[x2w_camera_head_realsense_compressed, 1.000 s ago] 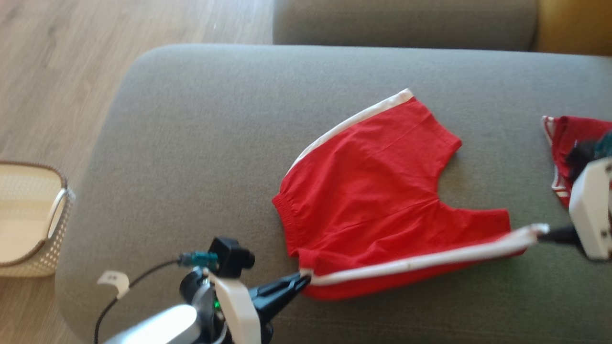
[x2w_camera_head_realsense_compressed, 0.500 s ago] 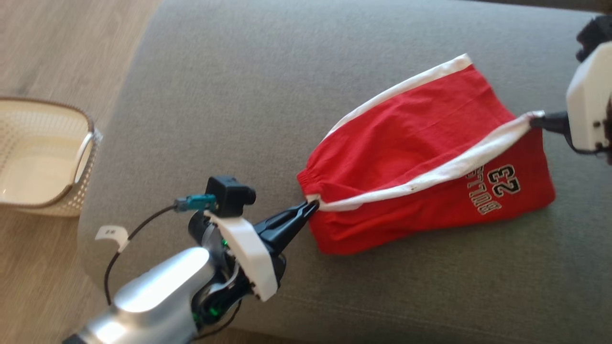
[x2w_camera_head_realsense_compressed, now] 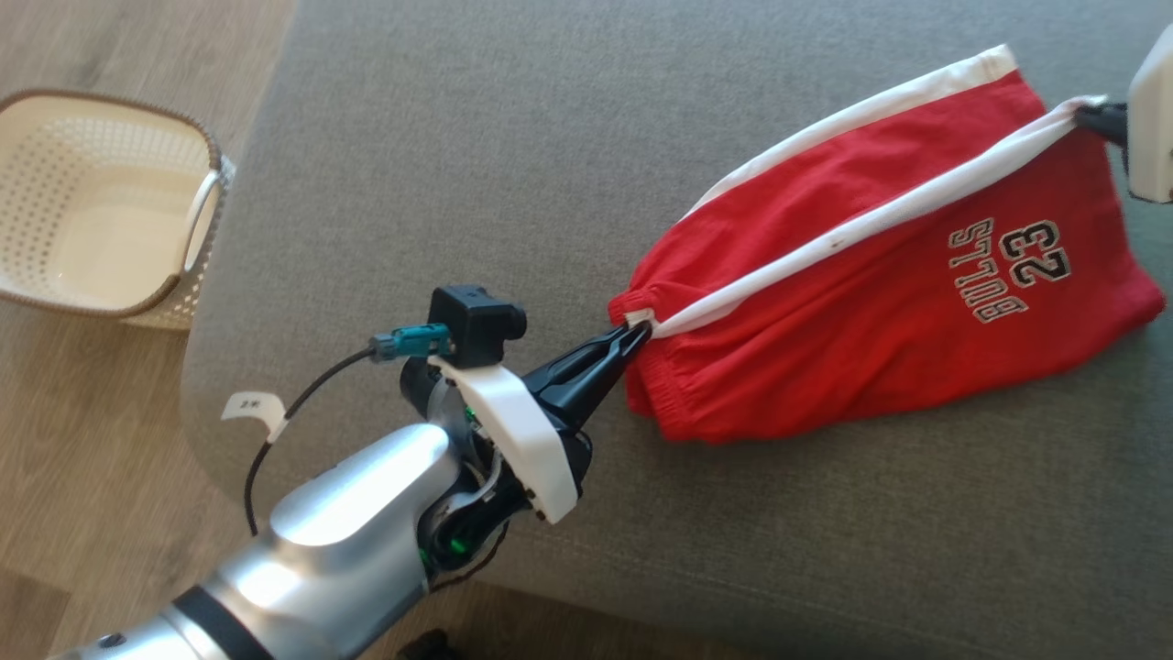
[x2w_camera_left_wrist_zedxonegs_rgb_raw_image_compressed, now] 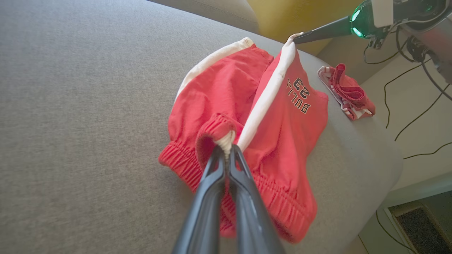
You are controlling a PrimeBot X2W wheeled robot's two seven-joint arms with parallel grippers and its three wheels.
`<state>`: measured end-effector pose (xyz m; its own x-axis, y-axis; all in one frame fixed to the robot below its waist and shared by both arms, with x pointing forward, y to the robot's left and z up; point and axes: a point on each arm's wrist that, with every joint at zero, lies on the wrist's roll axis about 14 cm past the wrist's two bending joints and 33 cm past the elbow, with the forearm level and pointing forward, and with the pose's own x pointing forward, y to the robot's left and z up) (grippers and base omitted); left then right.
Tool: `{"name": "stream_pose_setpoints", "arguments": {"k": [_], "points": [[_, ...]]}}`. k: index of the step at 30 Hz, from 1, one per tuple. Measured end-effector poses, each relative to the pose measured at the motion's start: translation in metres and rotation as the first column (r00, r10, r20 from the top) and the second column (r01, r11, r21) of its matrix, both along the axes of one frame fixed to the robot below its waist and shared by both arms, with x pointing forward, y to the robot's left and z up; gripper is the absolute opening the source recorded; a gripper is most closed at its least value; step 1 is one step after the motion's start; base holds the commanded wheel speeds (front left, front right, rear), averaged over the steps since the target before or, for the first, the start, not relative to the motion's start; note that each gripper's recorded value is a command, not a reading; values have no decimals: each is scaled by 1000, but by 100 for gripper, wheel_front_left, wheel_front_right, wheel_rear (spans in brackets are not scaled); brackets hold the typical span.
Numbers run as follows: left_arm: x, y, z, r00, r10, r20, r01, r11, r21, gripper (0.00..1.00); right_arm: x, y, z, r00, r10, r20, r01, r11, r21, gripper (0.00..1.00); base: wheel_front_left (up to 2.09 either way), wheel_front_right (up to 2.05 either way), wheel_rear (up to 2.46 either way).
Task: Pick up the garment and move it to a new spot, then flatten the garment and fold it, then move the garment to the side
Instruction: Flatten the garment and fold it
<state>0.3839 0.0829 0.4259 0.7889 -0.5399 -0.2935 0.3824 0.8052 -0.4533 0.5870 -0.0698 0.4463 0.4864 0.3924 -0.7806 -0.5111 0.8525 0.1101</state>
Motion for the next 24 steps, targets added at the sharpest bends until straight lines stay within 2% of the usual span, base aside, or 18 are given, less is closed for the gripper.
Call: {"name": "stream_pose_setpoints", "arguments": {"k": [7, 14, 24], "points": [[11, 7, -8, 1000, 29, -4, -28, 999, 16, 0, 16, 9, -21, 999, 2, 36, -2, 1000, 14, 0, 0, 0, 0], [25, 15, -11, 997, 72, 3, -72, 997, 26, 0, 33, 14, -21, 994, 0, 107, -3, 1000, 25, 0, 0, 0, 0], [37, 28, -18, 989, 150, -7, -150, 988, 34, 0, 39, 20, -26, 989, 11, 147, -18, 999, 43, 0, 0, 0, 0]]}}
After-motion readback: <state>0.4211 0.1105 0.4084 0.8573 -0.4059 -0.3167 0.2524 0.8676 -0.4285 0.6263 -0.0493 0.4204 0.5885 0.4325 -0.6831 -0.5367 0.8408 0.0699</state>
